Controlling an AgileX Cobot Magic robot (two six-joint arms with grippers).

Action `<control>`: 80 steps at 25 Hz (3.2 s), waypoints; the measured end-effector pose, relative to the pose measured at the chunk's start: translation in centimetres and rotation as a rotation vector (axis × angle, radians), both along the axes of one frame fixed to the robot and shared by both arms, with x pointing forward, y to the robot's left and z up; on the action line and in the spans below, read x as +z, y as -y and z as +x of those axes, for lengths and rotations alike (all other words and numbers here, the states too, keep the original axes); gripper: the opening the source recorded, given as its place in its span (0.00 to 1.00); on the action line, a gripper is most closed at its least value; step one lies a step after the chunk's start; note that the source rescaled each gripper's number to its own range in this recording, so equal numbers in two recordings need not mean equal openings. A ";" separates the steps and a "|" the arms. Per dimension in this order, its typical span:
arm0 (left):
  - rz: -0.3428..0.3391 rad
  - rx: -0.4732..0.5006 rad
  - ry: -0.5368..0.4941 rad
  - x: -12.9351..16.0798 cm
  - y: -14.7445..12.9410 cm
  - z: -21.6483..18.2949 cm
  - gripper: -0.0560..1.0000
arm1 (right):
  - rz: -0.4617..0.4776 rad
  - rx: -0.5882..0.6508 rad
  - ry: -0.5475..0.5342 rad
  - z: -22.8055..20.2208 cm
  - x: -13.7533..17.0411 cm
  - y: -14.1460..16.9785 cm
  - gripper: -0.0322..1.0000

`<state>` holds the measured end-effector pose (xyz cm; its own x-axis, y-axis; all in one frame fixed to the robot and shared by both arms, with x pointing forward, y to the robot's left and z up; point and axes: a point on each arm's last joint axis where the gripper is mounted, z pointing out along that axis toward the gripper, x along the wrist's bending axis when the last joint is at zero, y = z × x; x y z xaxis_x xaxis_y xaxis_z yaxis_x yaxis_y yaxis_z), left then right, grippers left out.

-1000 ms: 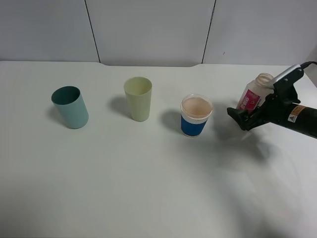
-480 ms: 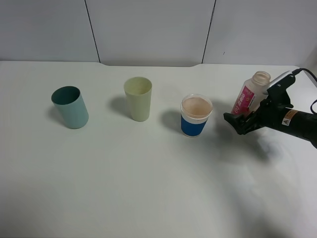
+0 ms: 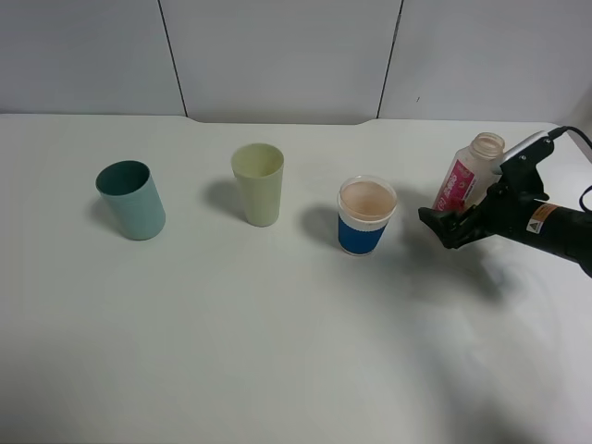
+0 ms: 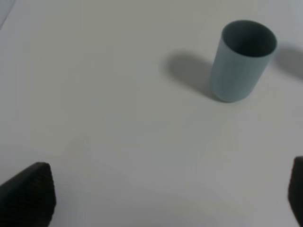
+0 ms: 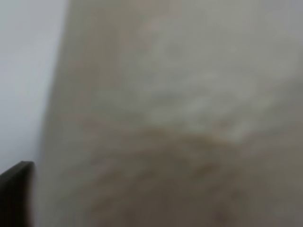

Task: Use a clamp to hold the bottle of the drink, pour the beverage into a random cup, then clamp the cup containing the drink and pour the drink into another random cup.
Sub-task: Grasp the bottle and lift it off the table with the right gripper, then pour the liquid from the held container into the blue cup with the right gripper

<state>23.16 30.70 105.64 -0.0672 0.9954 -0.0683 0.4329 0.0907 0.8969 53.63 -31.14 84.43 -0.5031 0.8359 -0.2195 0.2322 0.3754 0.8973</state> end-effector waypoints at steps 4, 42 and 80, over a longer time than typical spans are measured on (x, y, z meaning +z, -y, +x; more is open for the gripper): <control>0.000 0.000 0.000 0.0 0.0 0.0 1.00 | 0.011 -0.015 0.016 0.1 0.2 0.1 0.98; 0.000 0.000 0.000 0.0 0.0 0.0 1.00 | 0.062 -0.172 0.013 1.0 0.1 -0.6 0.07; 0.000 0.000 0.000 0.0 0.0 0.0 1.00 | -0.097 -0.010 -0.002 -1.0 7.4 -3.1 0.05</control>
<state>23.16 30.70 105.64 -0.0672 0.9954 -0.0683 0.4329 0.0907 0.8969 52.59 -28.06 91.85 -0.4951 0.8159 -0.2986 0.2379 0.4578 0.8566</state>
